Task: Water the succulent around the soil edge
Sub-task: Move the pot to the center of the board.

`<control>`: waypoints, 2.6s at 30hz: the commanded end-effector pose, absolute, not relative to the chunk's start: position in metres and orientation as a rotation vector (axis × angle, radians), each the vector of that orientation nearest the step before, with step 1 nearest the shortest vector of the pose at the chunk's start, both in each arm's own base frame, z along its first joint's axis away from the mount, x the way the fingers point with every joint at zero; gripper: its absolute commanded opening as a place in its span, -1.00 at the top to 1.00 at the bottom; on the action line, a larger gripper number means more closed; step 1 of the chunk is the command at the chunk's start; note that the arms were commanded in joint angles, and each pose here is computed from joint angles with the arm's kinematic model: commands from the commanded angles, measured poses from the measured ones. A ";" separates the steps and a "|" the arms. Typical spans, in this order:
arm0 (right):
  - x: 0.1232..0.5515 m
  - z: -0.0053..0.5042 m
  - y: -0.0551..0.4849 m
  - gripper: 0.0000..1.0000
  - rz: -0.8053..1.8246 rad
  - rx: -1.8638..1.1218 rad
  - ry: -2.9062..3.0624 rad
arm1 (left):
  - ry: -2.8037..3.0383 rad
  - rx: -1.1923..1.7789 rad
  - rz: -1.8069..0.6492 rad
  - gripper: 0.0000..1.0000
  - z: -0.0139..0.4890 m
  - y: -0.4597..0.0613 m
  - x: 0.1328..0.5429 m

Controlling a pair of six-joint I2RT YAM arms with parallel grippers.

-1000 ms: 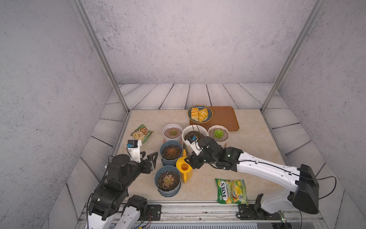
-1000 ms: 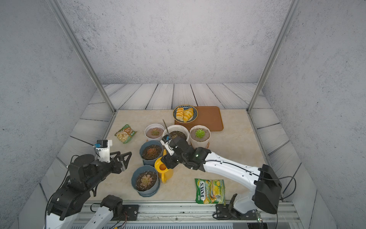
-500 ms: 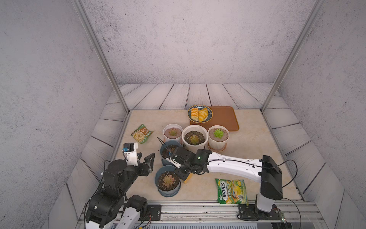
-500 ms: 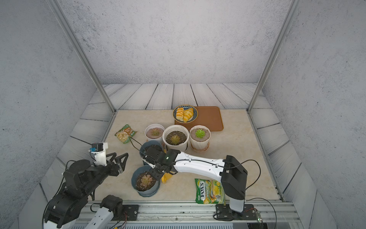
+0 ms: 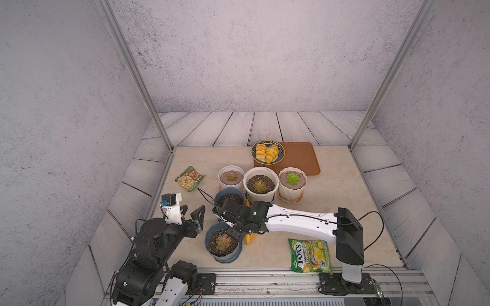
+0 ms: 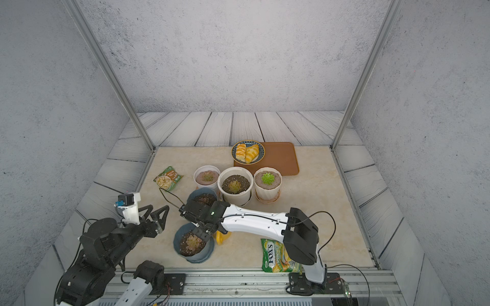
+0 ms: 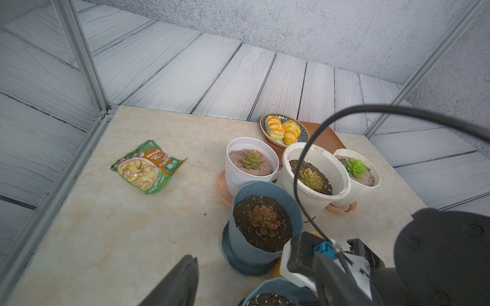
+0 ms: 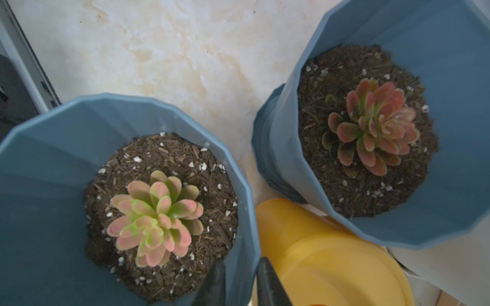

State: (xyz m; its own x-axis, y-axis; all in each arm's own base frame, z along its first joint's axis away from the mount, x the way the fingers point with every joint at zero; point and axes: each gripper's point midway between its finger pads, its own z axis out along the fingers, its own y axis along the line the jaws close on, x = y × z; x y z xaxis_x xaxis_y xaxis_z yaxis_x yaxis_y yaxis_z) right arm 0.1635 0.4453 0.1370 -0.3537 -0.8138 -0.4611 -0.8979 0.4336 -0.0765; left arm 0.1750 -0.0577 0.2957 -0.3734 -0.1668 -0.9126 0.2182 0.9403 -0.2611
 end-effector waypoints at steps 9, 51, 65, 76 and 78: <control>0.181 0.127 0.458 0.74 0.140 -1.439 2.216 | 1.893 0.013 -0.374 -0.48 0.296 -0.050 0.171; 0.231 0.136 0.270 1.00 -0.259 -0.903 2.410 | 1.885 0.001 -0.366 -0.49 0.296 -0.047 0.169; 0.260 0.140 0.175 1.00 -0.288 -0.584 2.476 | 1.907 0.016 -0.387 -0.49 0.293 -0.052 0.171; 0.275 0.142 0.171 1.00 -0.228 -0.497 2.467 | 1.920 0.022 -0.398 -0.49 0.290 -0.055 0.173; 0.278 0.142 0.180 0.83 -0.193 -0.516 2.472 | 1.928 0.031 -0.414 -0.51 0.288 -0.058 0.174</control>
